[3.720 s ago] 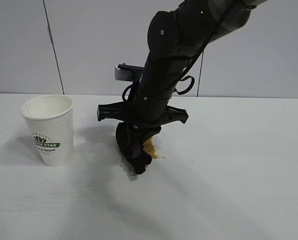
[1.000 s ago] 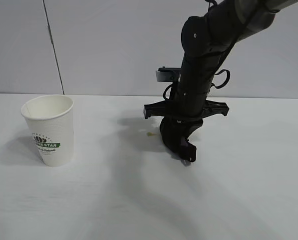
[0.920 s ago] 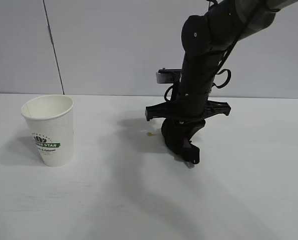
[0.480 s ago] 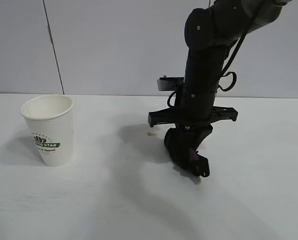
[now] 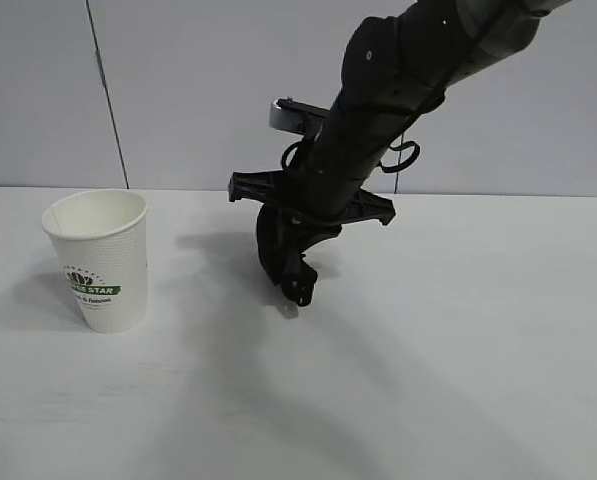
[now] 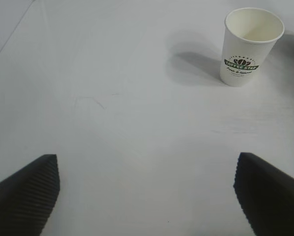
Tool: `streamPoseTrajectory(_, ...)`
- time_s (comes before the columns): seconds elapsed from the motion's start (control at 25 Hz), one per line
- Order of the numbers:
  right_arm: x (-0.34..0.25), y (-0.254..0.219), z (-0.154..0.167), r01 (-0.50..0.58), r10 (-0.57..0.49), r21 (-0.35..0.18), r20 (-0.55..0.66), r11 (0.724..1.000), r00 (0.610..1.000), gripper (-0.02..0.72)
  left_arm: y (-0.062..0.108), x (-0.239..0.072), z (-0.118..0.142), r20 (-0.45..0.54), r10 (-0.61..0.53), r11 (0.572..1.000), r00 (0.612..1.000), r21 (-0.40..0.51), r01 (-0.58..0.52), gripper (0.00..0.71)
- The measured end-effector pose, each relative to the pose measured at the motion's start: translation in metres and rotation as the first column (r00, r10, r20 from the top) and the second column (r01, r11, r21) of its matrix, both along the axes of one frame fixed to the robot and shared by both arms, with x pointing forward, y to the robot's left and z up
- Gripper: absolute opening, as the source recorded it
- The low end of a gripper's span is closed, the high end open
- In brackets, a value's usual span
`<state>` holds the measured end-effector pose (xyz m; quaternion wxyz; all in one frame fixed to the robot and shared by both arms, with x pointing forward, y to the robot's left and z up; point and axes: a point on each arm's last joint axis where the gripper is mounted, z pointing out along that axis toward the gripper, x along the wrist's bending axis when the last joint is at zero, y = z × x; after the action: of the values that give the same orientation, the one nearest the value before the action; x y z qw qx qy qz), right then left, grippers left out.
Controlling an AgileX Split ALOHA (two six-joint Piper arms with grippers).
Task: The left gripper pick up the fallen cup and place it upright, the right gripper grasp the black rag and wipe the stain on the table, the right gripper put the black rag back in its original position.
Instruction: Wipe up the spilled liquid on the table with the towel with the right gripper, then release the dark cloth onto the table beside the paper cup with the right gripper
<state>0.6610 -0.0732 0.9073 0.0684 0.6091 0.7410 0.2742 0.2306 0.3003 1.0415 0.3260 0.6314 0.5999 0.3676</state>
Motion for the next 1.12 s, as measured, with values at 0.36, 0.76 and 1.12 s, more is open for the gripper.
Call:
streamPoseTrajectory(0.36, 0.005, -0.005, -0.018, 0.040, -0.040, -0.001, -0.012, 0.999, 0.999, 0.071, 0.000, 0.000, 0.000, 0.000, 0.000, 1.000, 1.000, -0.001, 0.000, 0.694)
streamPoseTrajectory(0.76, 0.014, -0.052, -0.012, 0.087, -0.096, -0.083, -0.106, 0.993, 0.990, 0.071, 0.000, 0.000, 0.000, 0.000, 0.000, 1.000, 1.000, -0.001, 0.000, 0.694)
streamPoseTrajectory(1.12, -0.003, -0.080, -0.005, -0.028, -0.049, -0.231, -0.322, 0.972, 0.945, 0.071, 0.000, 0.000, 0.000, 0.000, 0.000, 1.000, 1.000, -0.001, 0.000, 0.694)
